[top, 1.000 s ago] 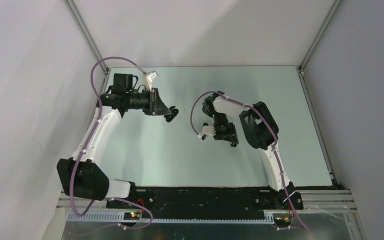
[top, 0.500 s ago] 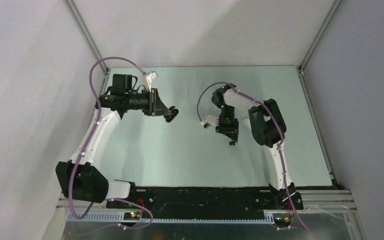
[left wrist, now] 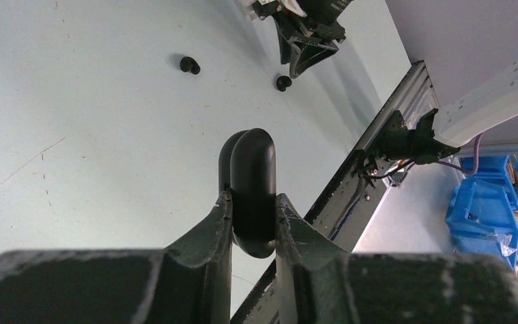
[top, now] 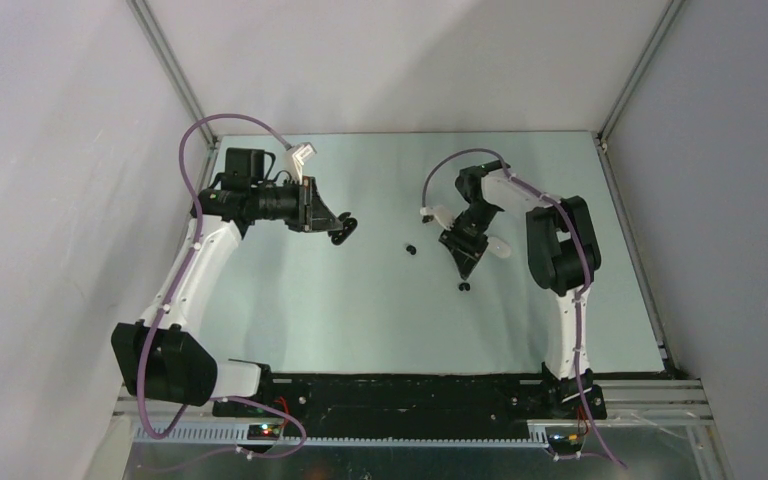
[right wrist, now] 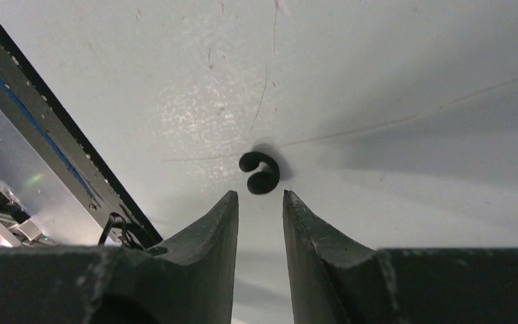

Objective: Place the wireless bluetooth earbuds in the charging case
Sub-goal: Pick up the earbud from the center of the board.

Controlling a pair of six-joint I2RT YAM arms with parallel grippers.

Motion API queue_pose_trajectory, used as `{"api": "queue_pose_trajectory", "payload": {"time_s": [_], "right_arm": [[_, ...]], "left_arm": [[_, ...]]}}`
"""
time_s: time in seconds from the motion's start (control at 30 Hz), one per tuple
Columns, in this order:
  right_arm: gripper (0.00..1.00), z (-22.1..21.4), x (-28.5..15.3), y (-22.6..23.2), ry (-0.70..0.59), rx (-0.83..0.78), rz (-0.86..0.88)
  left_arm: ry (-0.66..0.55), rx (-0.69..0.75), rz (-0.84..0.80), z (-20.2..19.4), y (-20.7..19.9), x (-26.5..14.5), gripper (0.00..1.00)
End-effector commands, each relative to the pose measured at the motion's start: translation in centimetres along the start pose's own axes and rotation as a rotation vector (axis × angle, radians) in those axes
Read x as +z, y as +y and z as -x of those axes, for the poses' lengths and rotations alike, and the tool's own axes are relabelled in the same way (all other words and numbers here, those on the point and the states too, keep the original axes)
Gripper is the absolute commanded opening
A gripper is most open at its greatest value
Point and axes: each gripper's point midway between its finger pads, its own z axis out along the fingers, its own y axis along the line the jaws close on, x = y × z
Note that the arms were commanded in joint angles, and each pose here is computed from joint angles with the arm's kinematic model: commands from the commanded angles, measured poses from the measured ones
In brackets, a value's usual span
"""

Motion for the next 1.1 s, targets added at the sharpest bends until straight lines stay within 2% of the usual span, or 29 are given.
{"api": "queue_pose_trajectory", "payload": {"time_s": [0.0,0.43,1.07], "right_arm": [[0.34,2.1,-0.8,0.5,-0.095,-0.042,-0.035],[0.32,0.0,1.0,-0.1,-0.034,-0.136,-0.083],[0.29,-0.9,1.7,-0.1,-0.075,-0.134,-0.111]], "left_arm": [[-0.022,0.021,-0.008,0.8,-0.6,-0.2,0.00],[-0.028,0.032,0.001,0.9,-0.5,-0.4,0.00],[-0.027,0.035,-0.001,1.2,-0.6,-0.2,0.00]]}}
